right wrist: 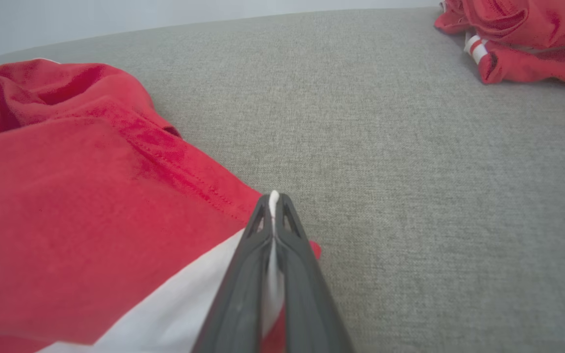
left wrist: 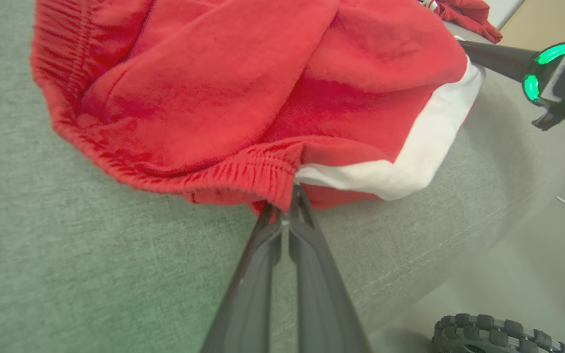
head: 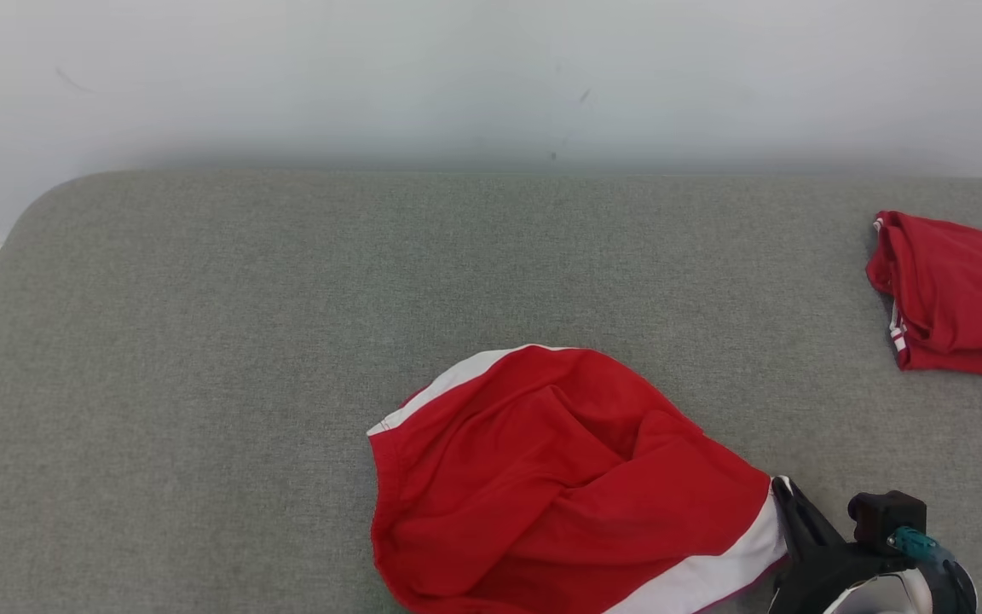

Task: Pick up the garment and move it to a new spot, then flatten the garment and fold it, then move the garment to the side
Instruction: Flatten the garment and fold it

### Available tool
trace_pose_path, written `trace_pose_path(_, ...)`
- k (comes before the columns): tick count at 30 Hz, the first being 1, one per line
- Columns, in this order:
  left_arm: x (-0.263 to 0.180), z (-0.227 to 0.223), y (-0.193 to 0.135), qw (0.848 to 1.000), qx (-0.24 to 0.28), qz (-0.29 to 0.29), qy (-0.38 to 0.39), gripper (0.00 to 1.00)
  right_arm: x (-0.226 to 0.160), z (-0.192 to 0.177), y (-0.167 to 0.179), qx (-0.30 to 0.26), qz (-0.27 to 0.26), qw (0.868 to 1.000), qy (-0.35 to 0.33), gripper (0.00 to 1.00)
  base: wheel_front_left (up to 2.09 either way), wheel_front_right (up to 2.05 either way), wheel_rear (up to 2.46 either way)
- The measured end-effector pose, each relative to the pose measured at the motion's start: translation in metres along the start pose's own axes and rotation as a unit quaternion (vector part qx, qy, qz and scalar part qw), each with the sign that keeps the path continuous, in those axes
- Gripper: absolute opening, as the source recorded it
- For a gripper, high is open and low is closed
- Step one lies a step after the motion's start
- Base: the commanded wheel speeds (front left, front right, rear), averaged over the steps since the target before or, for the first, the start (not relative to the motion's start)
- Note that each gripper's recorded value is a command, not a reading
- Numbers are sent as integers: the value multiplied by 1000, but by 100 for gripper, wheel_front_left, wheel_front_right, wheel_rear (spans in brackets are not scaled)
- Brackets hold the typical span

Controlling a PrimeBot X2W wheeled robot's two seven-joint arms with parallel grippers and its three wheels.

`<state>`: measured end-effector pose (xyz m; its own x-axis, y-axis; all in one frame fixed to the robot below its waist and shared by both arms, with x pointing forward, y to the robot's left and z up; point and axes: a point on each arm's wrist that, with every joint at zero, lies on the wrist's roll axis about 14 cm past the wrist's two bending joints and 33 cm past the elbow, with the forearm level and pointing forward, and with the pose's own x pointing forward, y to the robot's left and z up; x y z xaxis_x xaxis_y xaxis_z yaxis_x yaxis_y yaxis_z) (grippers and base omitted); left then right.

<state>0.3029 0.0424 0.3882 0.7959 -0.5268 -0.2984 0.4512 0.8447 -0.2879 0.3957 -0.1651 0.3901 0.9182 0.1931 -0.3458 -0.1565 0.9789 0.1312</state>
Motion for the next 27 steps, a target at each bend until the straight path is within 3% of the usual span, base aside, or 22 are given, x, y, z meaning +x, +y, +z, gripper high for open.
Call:
trace_pose_path(9,-1,45,6,997,3,6,-75,0,-2,51,2,22,5,995,-97,0,0,0,0)
trace_pose_path(14,-4,93,25,989,43,16,-139,0,-2,89,12,38,19,987,-157,0,0,0,0)
trace_pose_path(22,21,217,45,958,165,-22,-232,0,35,188,30,51,55,965,-250,0,0,0,0)
trace_pose_path(27,47,313,58,932,244,-38,-265,0,73,277,38,37,71,950,-302,0,0,0,0)
